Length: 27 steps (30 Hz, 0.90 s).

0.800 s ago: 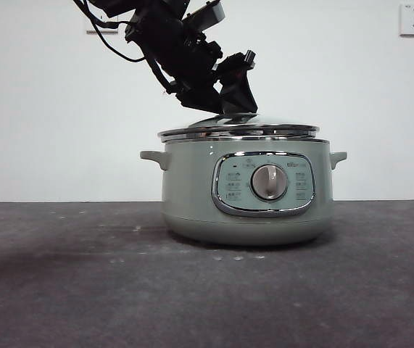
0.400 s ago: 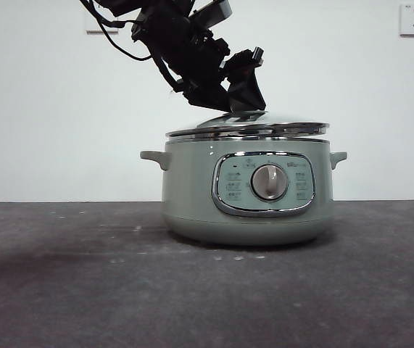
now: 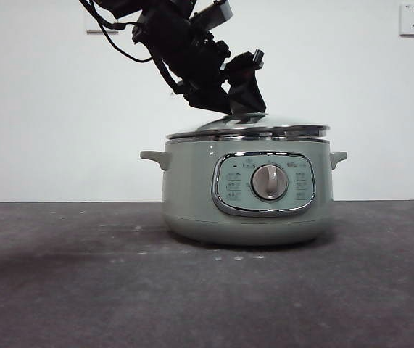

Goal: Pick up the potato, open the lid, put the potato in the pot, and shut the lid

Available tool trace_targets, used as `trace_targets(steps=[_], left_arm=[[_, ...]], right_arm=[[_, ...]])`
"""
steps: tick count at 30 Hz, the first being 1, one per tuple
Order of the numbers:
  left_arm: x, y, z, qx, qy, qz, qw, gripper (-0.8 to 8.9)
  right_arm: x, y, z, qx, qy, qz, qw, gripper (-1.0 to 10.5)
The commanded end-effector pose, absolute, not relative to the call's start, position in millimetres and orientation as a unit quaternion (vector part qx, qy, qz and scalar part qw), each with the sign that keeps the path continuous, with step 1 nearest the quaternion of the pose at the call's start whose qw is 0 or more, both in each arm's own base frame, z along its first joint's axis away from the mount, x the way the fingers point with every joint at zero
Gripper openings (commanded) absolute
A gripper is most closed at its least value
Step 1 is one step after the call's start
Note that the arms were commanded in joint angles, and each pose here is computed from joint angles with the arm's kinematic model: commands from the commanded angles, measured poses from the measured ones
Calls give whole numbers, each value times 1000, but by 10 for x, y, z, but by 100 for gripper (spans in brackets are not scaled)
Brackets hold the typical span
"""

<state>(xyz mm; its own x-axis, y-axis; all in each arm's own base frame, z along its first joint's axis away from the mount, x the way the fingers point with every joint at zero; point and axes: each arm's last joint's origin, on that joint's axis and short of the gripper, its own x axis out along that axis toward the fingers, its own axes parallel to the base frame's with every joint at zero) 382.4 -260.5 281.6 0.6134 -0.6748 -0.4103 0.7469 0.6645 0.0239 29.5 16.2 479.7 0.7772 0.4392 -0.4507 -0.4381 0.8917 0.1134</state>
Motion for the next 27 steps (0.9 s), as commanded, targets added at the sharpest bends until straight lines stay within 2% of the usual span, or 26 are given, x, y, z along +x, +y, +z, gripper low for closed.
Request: trace_targets(steps=[1, 19, 20, 25, 27], left_arm=[[3847, -2678, 2819, 96, 169, -407, 893, -8], [3858, -2644, 2663, 112, 221, -392, 886, 21], [3857, -2637, 2656, 112, 225, -391, 885, 53], [3856, -2616, 2637, 113, 237, -390, 882, 343], [3856, -2618, 2638, 112, 237, -393, 881, 374]], right_arm=[[284, 157, 4768, 0, 252, 231, 940, 533], [284, 157, 4768, -1, 252, 232, 940, 533], [284, 157, 4768, -1, 252, 232, 940, 533], [287, 158, 4768, -2, 252, 232, 940, 533], [286, 157, 4768, -2, 252, 232, 940, 533]])
